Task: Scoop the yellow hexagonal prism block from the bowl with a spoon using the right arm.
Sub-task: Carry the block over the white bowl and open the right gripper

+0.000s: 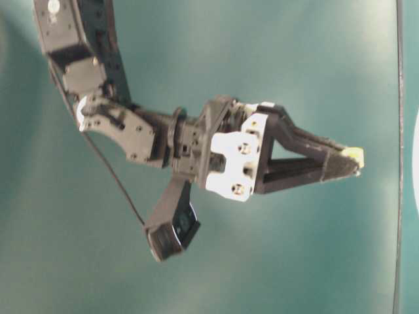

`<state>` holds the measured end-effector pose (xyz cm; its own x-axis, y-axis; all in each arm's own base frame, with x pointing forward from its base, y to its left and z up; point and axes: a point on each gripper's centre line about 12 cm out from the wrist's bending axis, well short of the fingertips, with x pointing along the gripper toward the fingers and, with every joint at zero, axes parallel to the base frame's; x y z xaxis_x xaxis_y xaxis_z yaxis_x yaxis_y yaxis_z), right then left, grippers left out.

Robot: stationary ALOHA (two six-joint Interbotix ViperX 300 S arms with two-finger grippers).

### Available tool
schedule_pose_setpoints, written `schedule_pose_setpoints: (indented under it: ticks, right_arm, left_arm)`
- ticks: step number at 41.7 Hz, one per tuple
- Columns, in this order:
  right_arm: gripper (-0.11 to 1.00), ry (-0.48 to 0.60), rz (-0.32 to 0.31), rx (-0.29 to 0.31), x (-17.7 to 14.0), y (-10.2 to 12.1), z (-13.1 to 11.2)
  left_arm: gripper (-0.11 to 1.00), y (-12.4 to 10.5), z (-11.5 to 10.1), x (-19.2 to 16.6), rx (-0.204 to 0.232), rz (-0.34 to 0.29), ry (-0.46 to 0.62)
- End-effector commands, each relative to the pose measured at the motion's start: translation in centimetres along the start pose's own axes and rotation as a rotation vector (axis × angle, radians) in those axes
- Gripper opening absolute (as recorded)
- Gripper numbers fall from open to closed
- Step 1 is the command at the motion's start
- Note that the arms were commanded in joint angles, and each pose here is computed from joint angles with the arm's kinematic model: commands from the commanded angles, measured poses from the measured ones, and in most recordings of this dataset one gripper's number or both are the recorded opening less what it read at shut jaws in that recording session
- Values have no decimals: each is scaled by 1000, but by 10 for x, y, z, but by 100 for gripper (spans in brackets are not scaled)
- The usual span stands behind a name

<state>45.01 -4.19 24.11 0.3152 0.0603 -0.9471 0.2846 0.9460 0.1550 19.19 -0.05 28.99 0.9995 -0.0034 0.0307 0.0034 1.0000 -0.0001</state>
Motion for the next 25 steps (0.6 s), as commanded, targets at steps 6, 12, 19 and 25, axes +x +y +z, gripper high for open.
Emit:
schedule_pose_setpoints:
  ticks: [6,12,19,25]
  right_arm:
    - [37,-137,25,-11,-22,2,-4]
    - [51,-140,26,-11,-20,1,-13]
    - [52,-139,26,-10,-19,1,-19]
    - [52,-155,34,-23,-19,7,-25]
  left_arm:
    - [0,0,11,2,2,-1,-28]
    - [0,0,11,2,0,-2,-28]
    - [0,0,11,2,0,0,-28]
    - [0,0,11,2,1,-2,-28]
